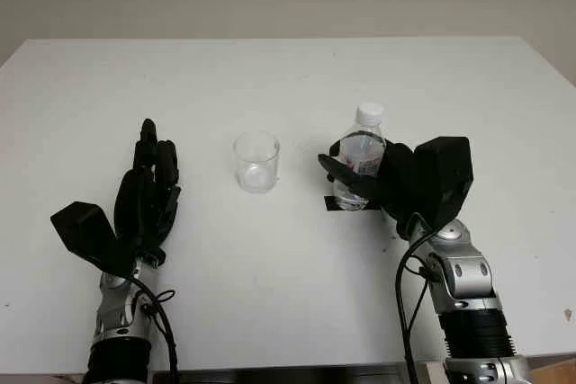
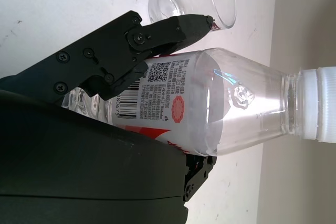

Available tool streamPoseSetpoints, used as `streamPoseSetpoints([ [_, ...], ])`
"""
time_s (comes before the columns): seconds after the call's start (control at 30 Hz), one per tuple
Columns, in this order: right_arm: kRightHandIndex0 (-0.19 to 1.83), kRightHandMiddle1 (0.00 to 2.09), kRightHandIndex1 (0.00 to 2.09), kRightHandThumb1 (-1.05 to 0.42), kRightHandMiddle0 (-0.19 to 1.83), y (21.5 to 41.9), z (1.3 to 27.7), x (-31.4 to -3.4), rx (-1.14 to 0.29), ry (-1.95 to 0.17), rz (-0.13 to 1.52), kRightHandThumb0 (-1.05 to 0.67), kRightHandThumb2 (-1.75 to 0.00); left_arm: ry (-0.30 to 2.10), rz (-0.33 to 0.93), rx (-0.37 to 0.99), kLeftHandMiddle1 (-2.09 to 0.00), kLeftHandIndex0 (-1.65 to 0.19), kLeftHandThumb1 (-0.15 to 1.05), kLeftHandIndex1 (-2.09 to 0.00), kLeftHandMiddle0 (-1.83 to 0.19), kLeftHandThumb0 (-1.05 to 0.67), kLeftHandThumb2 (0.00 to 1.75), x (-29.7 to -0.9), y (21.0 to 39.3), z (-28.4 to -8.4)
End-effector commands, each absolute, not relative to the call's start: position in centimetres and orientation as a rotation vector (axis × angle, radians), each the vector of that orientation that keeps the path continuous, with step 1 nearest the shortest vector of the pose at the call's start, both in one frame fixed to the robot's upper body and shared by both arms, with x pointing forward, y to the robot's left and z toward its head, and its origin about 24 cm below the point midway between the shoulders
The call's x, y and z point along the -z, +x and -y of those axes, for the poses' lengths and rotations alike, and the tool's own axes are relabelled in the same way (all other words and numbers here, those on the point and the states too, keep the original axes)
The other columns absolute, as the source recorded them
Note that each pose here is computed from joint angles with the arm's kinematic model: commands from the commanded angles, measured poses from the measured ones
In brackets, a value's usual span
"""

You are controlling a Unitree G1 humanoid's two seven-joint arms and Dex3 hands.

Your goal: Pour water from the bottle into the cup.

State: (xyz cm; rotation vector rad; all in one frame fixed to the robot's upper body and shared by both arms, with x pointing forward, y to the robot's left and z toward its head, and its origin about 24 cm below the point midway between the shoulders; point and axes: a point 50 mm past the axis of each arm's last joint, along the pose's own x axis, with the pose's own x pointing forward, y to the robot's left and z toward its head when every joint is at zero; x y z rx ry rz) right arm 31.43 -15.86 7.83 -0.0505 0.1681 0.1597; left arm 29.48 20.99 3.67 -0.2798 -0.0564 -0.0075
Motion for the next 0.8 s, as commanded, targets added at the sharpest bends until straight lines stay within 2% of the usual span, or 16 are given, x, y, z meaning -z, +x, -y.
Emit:
streamPoseSetpoints([
  [0.0, 1.65, 2.09, 2.09, -1.05, 1.08, 31.2, 16.0, -7.6, -0.15, -0.024, -0.16, -0.42, -0.44, -0.305, -0.033, -0.015, -0.05, 0.19, 1.05, -0.04, 0.17, -0.69, 0.55, -1.4, 28.2, -21.1],
  [0.23, 1.58, 2.09, 2.09, -1.05, 1.07, 31.0, 16.3, -6.4, -0.127, -0.022, -0.176, -0.45, -0.42, -0.296, -0.035, -0.011, -0.06, 0.19, 1.05, -0.05, 0.17, -0.69, 0.55, -1.4, 28.2, -21.4],
  [0.3, 1.32, 2.09, 2.09, -1.05, 0.88, 31.0, 16.2, -6.1, -0.125, -0.011, -0.158, -0.46, -0.37, -0.296, -0.034, -0.008, -0.05, 0.19, 1.05, -0.05, 0.17, -0.69, 0.55, -1.4, 28.2, -21.5],
  [0.33, 1.0, 2.09, 2.09, -1.05, 0.66, 30.9, 16.2, -5.9, -0.118, -0.001, -0.151, -0.49, -0.29, -0.296, -0.034, -0.007, -0.05, 0.19, 1.05, -0.05, 0.17, -0.69, 0.55, -1.5, 28.2, -21.5],
  [0.37, 0.79, 2.09, 2.09, -1.05, 0.47, 30.9, 16.1, -5.7, -0.114, 0.005, -0.145, -0.52, -0.23, -0.296, -0.034, -0.009, -0.05, 0.19, 1.05, -0.05, 0.17, -0.69, 0.55, -1.5, 28.2, -21.6],
  [0.4, 0.38, 1.91, 1.93, -1.04, 0.21, 30.8, 16.0, -5.6, -0.111, 0.007, -0.142, -0.57, -0.14, -0.297, -0.034, -0.011, -0.06, 0.19, 1.05, -0.05, 0.17, -0.68, 0.55, -1.5, 28.2, -21.6],
  [0.47, 0.11, 1.67, 1.68, -1.04, 0.02, 30.7, 15.9, -5.5, -0.128, -0.022, -0.13, -0.61, -0.08, -0.296, -0.035, -0.017, -0.06, 0.18, 1.05, -0.05, 0.16, -0.68, 0.54, -1.5, 28.2, -21.6],
  [0.53, 0.0, 1.23, 1.15, -1.03, -0.09, 30.7, 15.9, -5.4, -0.161, -0.068, -0.129, -0.68, -0.06, -0.292, -0.032, -0.019, -0.06, 0.18, 1.05, -0.05, 0.16, -0.68, 0.54, -1.5, 28.2, -21.7],
  [0.57, -0.04, 0.87, 0.75, -1.02, -0.11, 30.6, 15.9, -5.4, -0.185, -0.094, -0.127, -0.72, -0.06, -0.287, -0.031, -0.018, -0.06, 0.18, 1.05, -0.05, 0.15, -0.68, 0.54, -1.6, 28.2, -21.7],
  [0.63, -0.05, 0.41, 0.25, -1.01, -0.09, 30.5, 16.0, -5.3, -0.215, -0.12, -0.125, -0.76, -0.05, -0.283, -0.031, -0.017, -0.06, 0.18, 1.05, -0.05, 0.15, -0.68, 0.55, -1.6, 28.2, -21.7],
  [0.77, -0.15, 0.19, 0.05, -0.98, -0.16, 30.5, 16.1, -5.2, -0.251, -0.154, -0.122, -0.79, -0.05, -0.287, -0.033, -0.018, -0.06, 0.18, 1.05, -0.05, 0.15, -0.68, 0.54, -1.6, 28.3, -21.7],
])
